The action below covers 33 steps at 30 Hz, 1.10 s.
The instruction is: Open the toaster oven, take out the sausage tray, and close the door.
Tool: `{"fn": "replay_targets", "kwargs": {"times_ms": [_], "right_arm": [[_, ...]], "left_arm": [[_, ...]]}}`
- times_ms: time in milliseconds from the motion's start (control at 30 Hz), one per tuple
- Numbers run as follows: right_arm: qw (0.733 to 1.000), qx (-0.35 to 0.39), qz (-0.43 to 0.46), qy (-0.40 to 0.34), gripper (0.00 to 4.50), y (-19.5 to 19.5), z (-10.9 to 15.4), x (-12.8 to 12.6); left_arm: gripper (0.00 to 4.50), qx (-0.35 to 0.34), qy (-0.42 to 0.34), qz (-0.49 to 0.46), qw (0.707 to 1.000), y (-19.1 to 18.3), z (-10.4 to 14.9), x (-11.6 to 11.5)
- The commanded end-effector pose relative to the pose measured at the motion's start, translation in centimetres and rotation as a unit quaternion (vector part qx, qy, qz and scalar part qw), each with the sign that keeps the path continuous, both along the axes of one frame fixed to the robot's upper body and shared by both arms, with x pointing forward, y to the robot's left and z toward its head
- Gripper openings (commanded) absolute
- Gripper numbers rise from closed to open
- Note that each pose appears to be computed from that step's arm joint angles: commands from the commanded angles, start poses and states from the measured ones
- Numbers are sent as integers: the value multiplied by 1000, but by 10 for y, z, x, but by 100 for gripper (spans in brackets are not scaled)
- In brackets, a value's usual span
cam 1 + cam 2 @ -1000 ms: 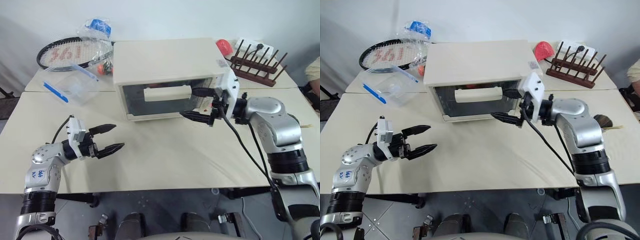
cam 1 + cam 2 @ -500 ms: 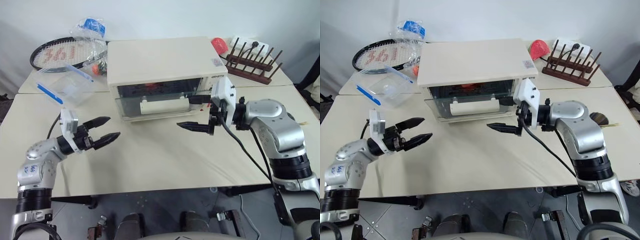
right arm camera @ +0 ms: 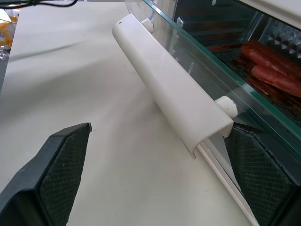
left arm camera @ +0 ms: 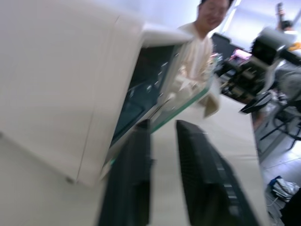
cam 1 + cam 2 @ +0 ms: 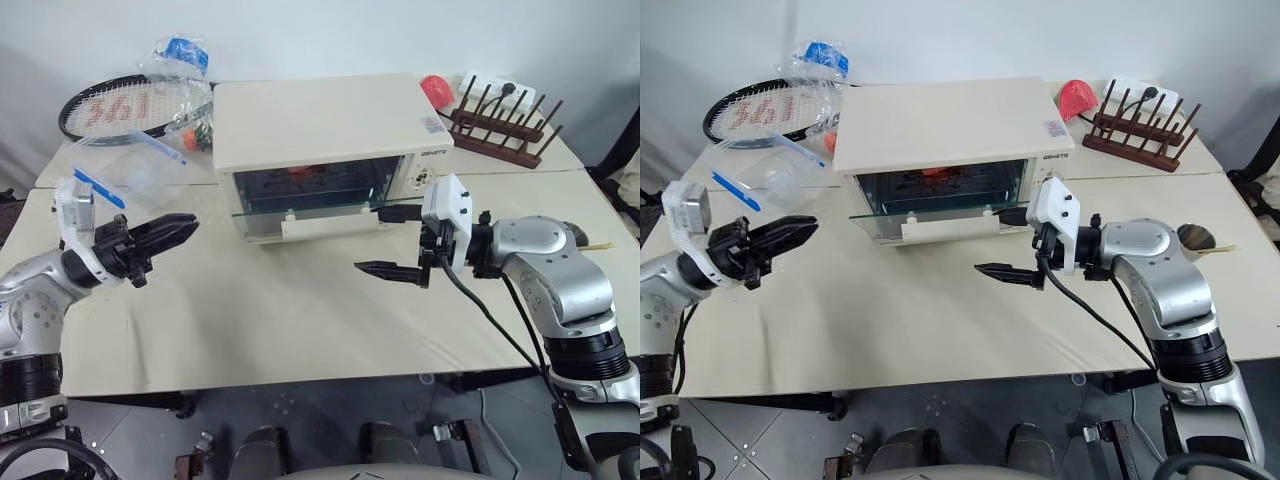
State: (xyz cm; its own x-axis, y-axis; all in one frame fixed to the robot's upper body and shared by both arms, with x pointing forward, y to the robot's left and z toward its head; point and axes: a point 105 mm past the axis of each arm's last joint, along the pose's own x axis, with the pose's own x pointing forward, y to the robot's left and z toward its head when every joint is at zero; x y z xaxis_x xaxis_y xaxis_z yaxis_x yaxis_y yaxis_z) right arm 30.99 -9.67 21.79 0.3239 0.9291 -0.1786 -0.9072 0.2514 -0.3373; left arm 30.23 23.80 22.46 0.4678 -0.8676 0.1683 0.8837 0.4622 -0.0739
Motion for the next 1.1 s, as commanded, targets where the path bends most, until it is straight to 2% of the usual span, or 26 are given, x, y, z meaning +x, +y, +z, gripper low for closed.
{"fn": "replay_targets", "kwargs": {"times_ms": [33,467,700,900,1100], "right_arm": [[999,2,40,-11,450,13,4,-13],[1000,6,28,-1,450,13,-3,-25],[1000,-7,-7,19,450,6,-14,-41],[992,-73,-62,79,450,-27,-40,-62],[988,-93,-100,77,450,-37,-44,-59]], "left_arm": [[3,-13,-24,-19,999,-8,11,3],[3,8,-20,-74,997,-51,-8,39],[3,38,8,-119,992,-60,-21,36],[3,47,10,-129,991,-60,-22,36],[3,48,4,-127,991,-63,-21,40]]}}
